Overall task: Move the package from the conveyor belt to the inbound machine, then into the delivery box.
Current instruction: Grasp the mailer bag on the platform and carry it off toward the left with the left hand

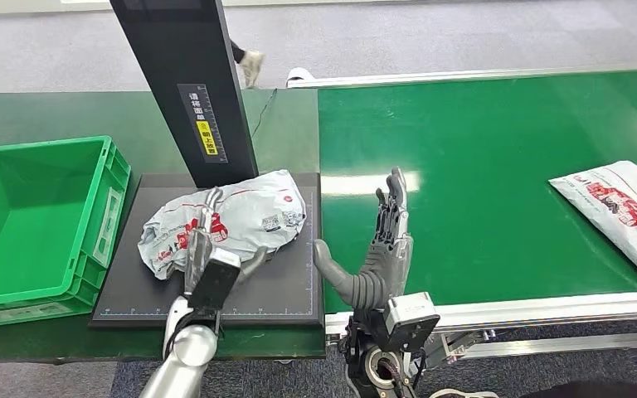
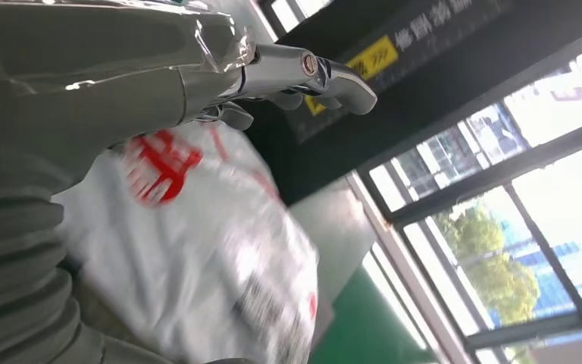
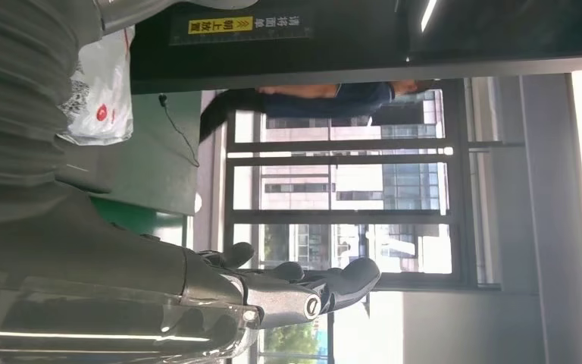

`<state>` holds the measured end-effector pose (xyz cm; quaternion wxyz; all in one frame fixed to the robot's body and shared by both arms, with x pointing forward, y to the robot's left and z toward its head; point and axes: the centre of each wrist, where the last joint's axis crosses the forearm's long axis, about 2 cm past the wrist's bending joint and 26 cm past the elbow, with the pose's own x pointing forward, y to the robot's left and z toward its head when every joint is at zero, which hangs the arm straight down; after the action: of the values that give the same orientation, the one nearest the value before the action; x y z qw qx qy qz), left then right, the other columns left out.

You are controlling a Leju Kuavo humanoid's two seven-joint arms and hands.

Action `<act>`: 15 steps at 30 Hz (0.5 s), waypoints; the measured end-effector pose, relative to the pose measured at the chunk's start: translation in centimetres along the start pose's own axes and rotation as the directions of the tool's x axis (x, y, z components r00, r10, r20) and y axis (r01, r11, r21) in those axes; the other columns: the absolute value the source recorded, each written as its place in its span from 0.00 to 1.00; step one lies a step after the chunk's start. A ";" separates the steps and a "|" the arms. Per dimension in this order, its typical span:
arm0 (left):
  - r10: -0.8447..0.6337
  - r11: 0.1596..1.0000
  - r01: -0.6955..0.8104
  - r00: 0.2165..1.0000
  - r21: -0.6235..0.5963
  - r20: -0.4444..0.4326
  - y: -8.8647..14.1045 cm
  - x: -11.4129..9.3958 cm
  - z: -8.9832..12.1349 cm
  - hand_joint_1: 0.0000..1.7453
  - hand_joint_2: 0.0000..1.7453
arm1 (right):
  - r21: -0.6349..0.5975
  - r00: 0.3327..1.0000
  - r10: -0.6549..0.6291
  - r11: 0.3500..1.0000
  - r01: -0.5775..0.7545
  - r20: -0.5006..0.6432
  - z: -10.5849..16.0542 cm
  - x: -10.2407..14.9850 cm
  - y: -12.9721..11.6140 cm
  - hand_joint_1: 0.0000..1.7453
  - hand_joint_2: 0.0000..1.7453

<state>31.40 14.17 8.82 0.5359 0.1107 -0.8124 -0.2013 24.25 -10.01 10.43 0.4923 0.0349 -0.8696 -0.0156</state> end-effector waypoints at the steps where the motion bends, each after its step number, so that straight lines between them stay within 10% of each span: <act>1: -0.005 1.000 0.006 1.000 0.011 -0.002 0.6 -0.3 -0.9 0.00 1.00 | -0.002 1.000 -0.003 1.000 0.003 -0.008 0.3 -0.1 0.0 0.00 1.00; 15: -0.191 0.980 0.199 0.931 -0.005 -0.311 7.5 -4.6 -6.8 0.00 1.00 | 0.038 0.993 -0.095 0.994 0.098 -0.073 1.8 -0.6 -0.2 0.00 1.00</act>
<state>39.73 21.29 10.68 0.6329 0.2280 -0.7056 -0.2228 23.04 -10.22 8.95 0.5208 0.0876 -0.8489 -0.0202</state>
